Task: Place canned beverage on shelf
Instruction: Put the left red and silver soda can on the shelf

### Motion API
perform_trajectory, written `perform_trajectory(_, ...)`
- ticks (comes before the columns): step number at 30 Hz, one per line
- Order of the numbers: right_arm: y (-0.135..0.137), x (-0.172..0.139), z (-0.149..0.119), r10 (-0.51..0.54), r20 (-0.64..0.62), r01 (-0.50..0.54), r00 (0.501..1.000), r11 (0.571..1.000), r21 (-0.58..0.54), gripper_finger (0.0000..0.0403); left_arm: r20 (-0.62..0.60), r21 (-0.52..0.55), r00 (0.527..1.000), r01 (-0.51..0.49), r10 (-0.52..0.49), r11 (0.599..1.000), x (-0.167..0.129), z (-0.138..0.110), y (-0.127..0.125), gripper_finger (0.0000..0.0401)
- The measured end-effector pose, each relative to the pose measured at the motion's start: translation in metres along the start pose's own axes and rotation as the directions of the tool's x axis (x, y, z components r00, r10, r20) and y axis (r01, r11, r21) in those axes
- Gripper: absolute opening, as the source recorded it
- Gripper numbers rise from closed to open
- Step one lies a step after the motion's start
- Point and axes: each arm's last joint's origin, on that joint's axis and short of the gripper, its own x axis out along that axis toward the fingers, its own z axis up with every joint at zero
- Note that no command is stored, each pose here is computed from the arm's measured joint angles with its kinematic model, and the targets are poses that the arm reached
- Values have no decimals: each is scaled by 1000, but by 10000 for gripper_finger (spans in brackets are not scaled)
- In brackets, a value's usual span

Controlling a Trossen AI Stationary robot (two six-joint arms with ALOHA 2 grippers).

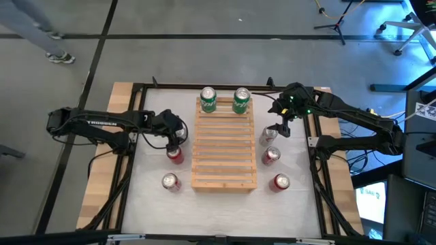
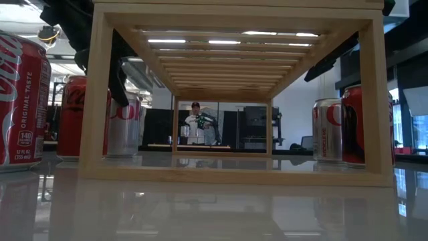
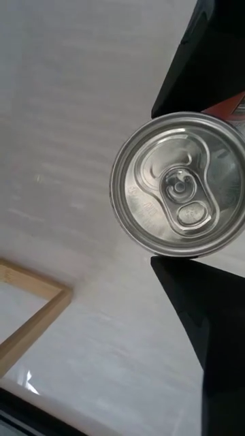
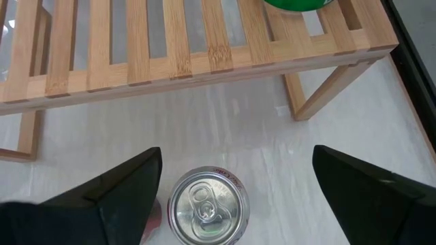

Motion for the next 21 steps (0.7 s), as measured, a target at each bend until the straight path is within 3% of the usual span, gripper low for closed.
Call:
perform_trajectory(12, 0, 0, 0, 0, 0, 0, 1000, 1000, 0, 376, 5, -4, 1000, -3, 3, 1000, 0, 0, 0, 385)
perform_trajectory(21, 0, 0, 0, 0, 0, 0, 1000, 1000, 0, 376, 17, -76, 1000, 3, -1, 997, 0, 2, 0, 392)
